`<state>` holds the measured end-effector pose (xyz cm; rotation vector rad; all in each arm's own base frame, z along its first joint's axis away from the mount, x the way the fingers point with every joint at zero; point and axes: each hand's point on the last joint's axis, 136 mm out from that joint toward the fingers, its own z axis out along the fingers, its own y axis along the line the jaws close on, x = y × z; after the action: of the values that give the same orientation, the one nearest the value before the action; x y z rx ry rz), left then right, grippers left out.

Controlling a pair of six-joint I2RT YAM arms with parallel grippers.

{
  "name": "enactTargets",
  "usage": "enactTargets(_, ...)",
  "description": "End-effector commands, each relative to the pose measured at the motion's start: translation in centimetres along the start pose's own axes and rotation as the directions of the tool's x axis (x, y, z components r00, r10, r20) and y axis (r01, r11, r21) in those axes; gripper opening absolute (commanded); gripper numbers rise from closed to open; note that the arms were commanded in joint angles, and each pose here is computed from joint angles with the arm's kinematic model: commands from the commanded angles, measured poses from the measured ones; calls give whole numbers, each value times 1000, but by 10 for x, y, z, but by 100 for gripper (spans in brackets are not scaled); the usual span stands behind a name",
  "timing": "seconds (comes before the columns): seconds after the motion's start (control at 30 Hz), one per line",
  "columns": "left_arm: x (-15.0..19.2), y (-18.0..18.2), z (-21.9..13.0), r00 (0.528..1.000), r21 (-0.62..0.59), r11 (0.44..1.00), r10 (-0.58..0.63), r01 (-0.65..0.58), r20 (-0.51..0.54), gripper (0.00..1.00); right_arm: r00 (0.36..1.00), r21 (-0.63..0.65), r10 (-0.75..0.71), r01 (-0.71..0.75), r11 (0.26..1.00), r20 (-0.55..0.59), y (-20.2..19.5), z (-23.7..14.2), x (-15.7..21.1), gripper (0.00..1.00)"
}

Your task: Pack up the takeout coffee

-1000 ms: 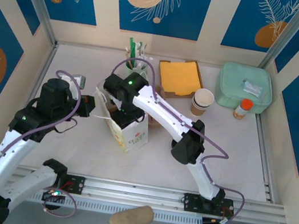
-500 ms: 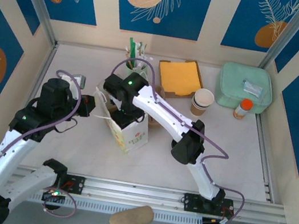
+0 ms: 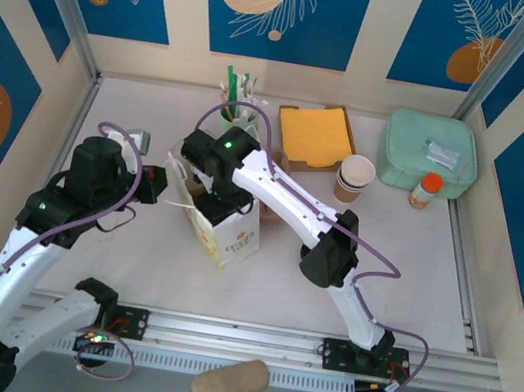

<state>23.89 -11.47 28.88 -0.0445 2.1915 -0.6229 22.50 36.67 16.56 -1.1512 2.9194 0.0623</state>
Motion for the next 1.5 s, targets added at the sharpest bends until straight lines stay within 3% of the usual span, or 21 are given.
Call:
enactTargets(0.0,-1,0,0,1000,0,1000,-12,12,9,0,989,94,12,1,996,-144,-18,-1,34,46)
enactTargets(0.23,0,1,0,1000,-2,1000,-11,11,7,0,994,89,28,-18,996,-103,-22,-16,35,46)
enactTargets(0.77,1,3,5,1000,-13,1000,-7,7,2,0,974,119,44,-18,993,-220,-33,3,59,46)
enactTargets(1.47,1,3,6,1000,-10,1000,-8,8,0,0,975,111,36,-11,994,-217,-31,6,53,45)
